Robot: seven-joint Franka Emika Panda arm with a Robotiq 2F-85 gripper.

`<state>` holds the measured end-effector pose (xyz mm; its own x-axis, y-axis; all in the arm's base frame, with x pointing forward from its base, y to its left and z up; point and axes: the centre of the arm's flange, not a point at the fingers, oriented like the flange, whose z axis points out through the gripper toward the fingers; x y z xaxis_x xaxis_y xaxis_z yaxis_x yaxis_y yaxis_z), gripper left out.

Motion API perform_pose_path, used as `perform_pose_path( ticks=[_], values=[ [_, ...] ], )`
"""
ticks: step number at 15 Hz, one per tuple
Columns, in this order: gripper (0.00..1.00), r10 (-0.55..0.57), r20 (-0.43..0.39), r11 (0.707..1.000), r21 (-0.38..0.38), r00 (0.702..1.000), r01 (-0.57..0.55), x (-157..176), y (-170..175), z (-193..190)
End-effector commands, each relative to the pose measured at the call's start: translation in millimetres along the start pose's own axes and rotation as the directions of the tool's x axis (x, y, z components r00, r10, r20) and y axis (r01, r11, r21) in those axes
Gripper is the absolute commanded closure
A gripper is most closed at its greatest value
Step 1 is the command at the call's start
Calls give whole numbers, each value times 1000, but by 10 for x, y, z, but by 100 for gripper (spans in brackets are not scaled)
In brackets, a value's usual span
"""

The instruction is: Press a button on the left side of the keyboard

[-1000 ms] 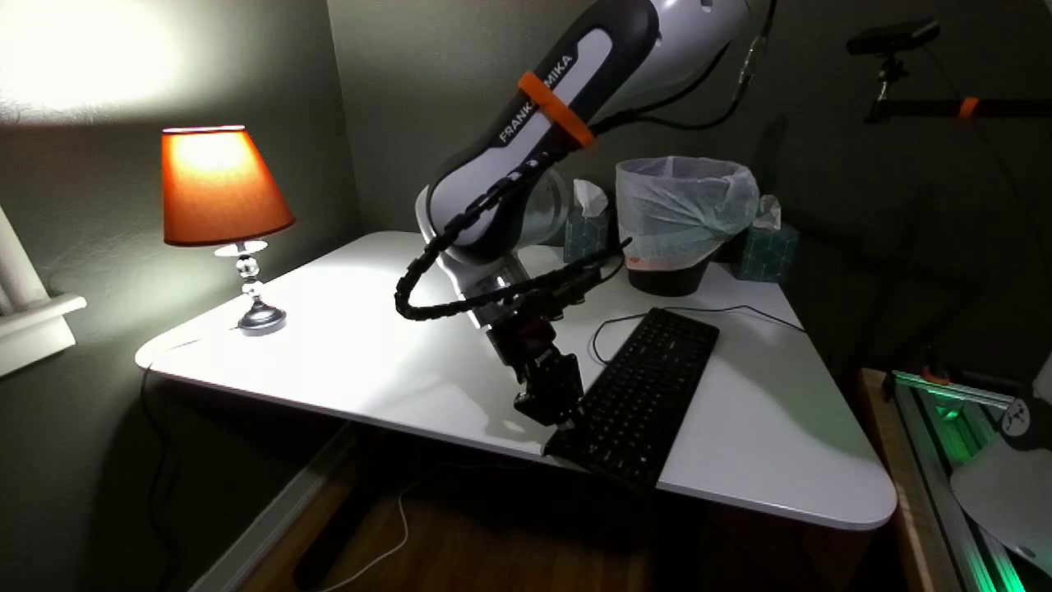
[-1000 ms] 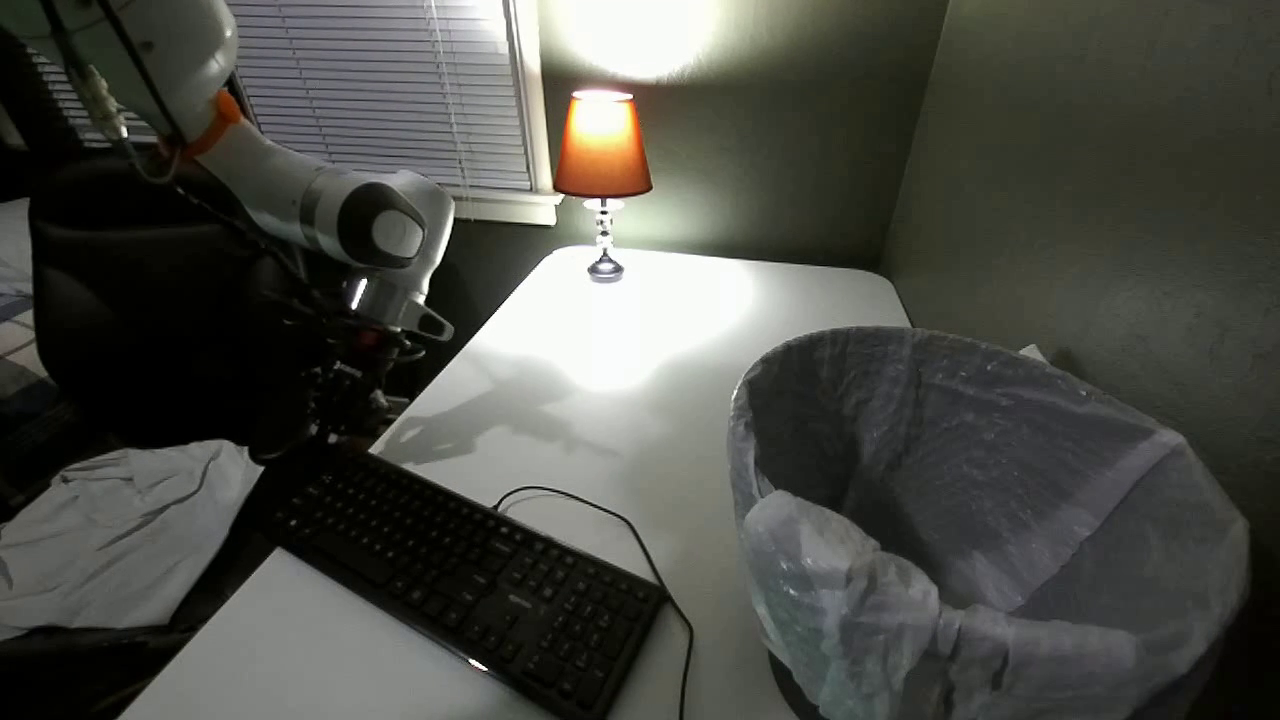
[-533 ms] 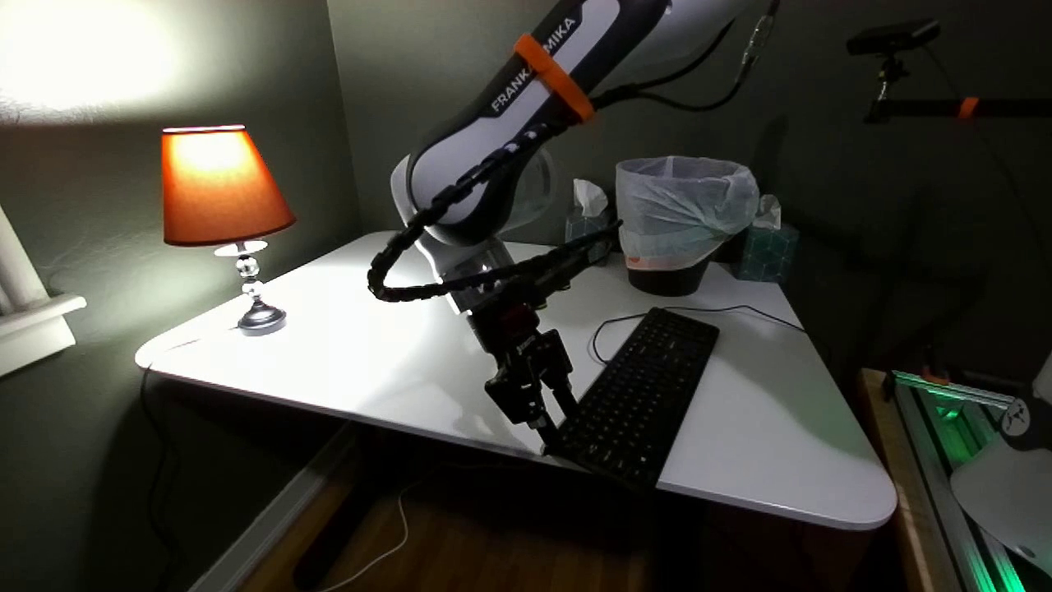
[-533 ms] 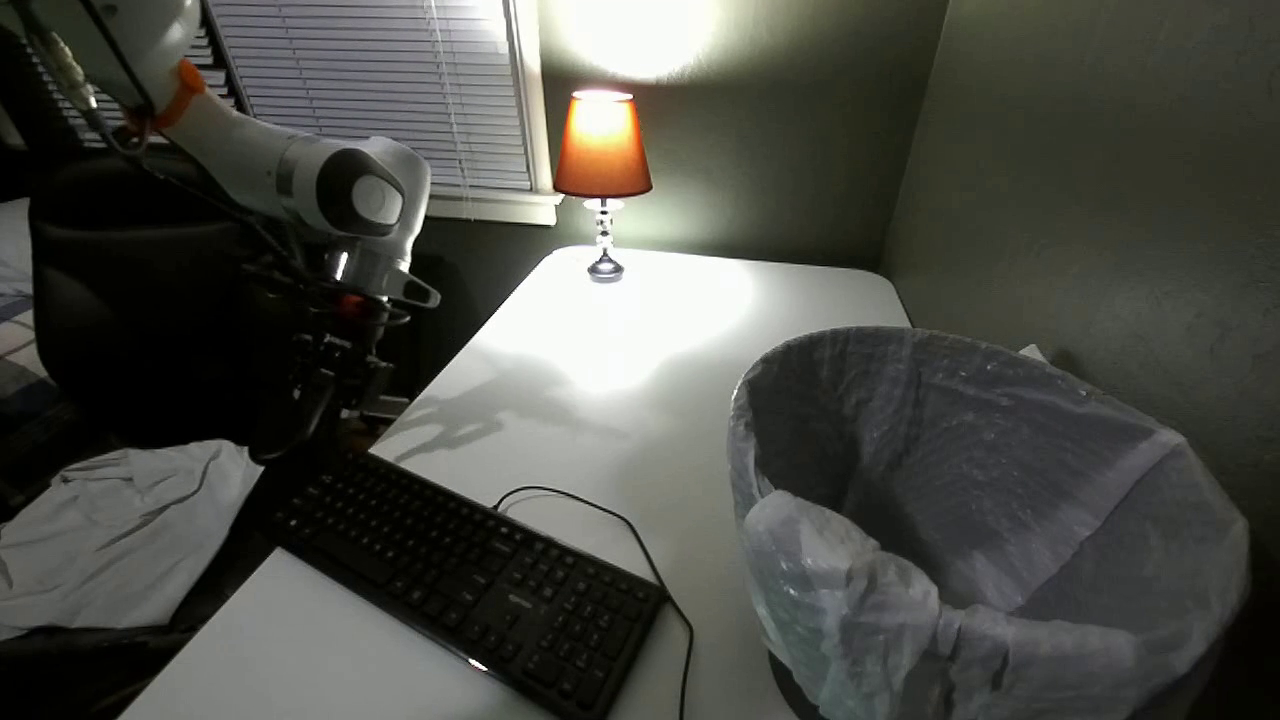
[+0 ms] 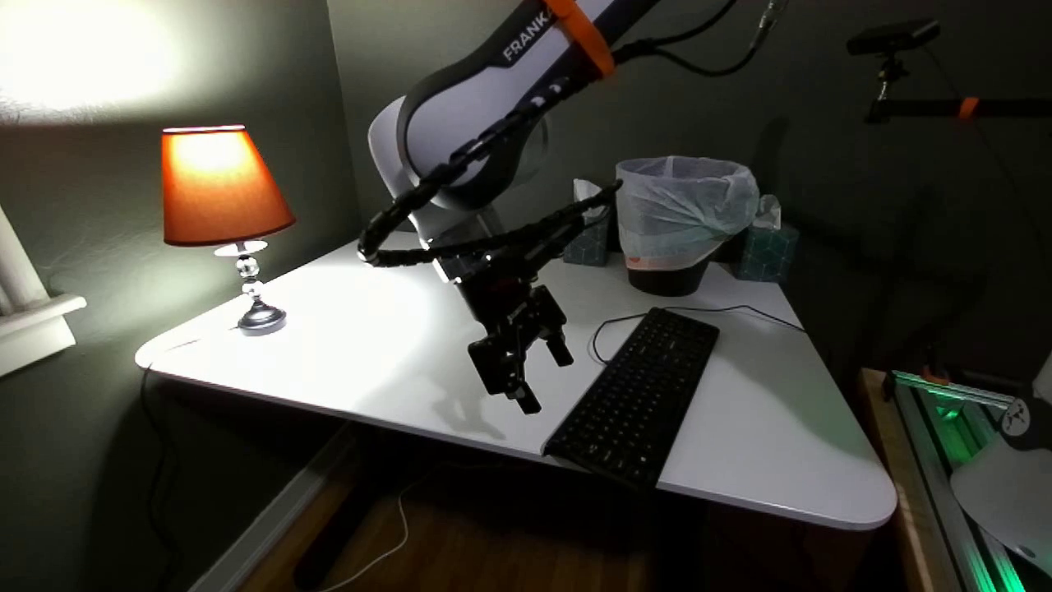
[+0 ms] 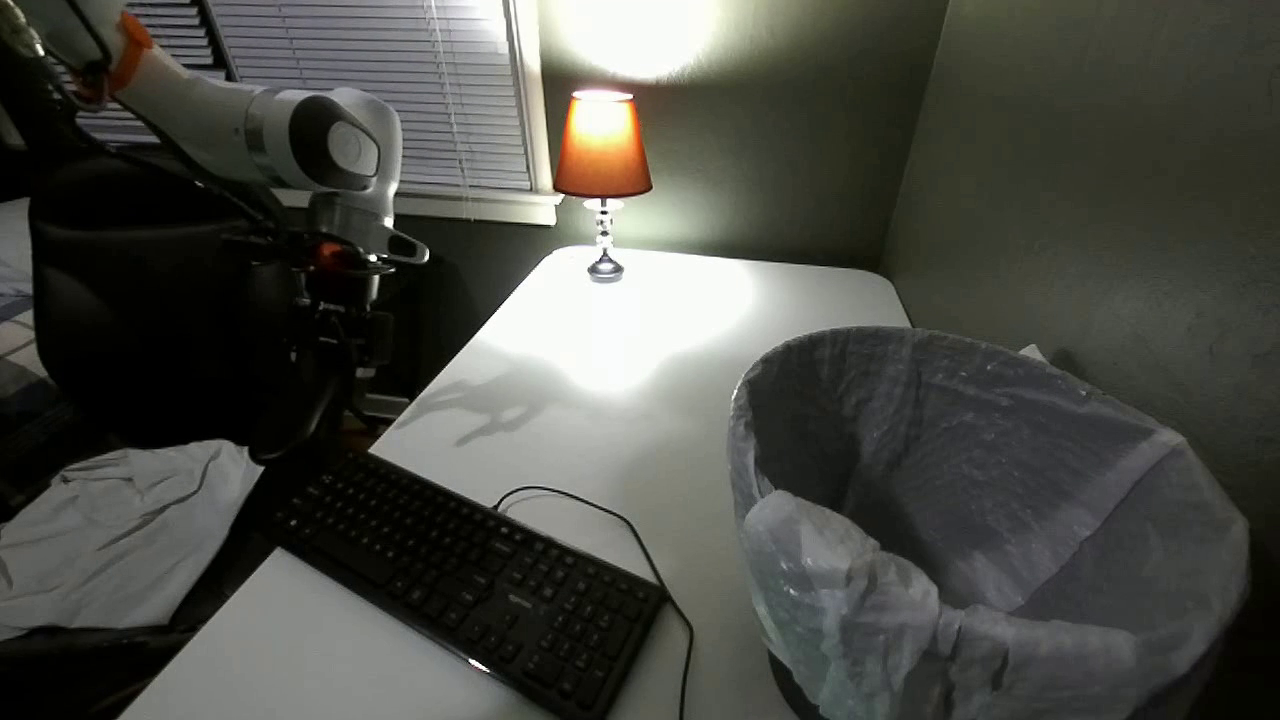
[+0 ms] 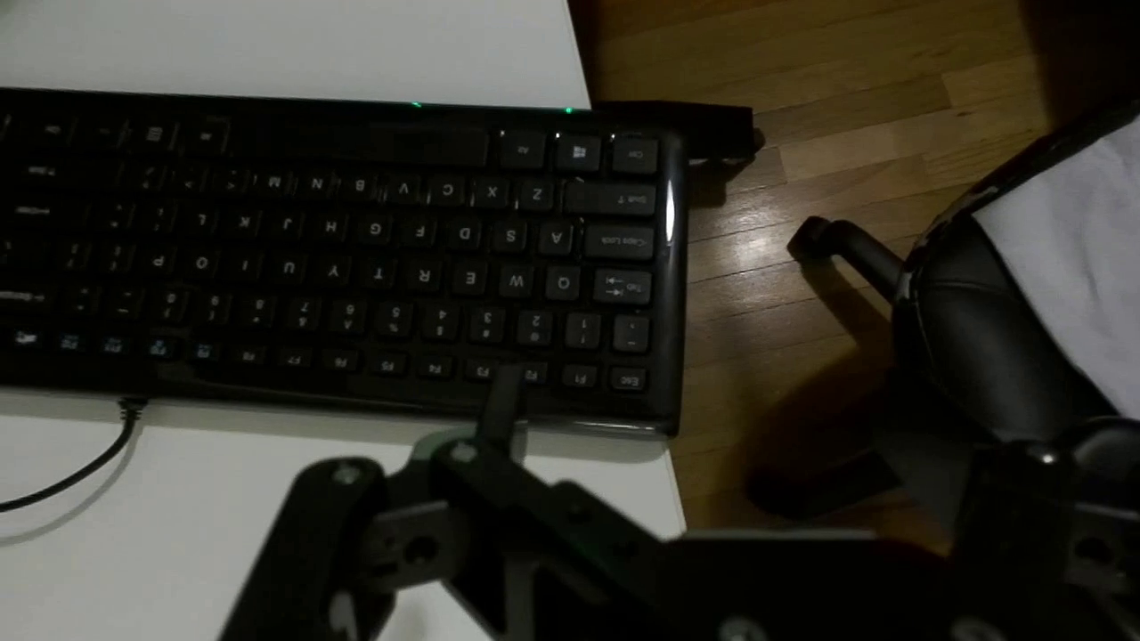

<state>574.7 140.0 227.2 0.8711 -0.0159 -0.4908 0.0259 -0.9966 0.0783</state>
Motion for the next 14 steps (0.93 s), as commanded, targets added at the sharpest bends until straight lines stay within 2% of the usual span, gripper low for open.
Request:
perform_pose_path(
  ticks=[1,4,5,8,12,13,14],
  values=[
    [0,33,-22,998,-53,999,-34,-321,-8,-96],
    [0,39,-41,995,-93,998,-43,-468,-46,-179],
    [0,42,-47,993,-108,998,-46,-945,3,-75],
    [0,46,-41,987,-151,998,-51,-1344,-10,-18],
    [0,53,-64,983,-171,997,-64,-1928,-4,37],
    [0,41,-37,988,-148,998,-46,-1452,-59,-7],
    [0,41,-45,987,-153,998,-48,-1585,-54,-3]
  ],
)
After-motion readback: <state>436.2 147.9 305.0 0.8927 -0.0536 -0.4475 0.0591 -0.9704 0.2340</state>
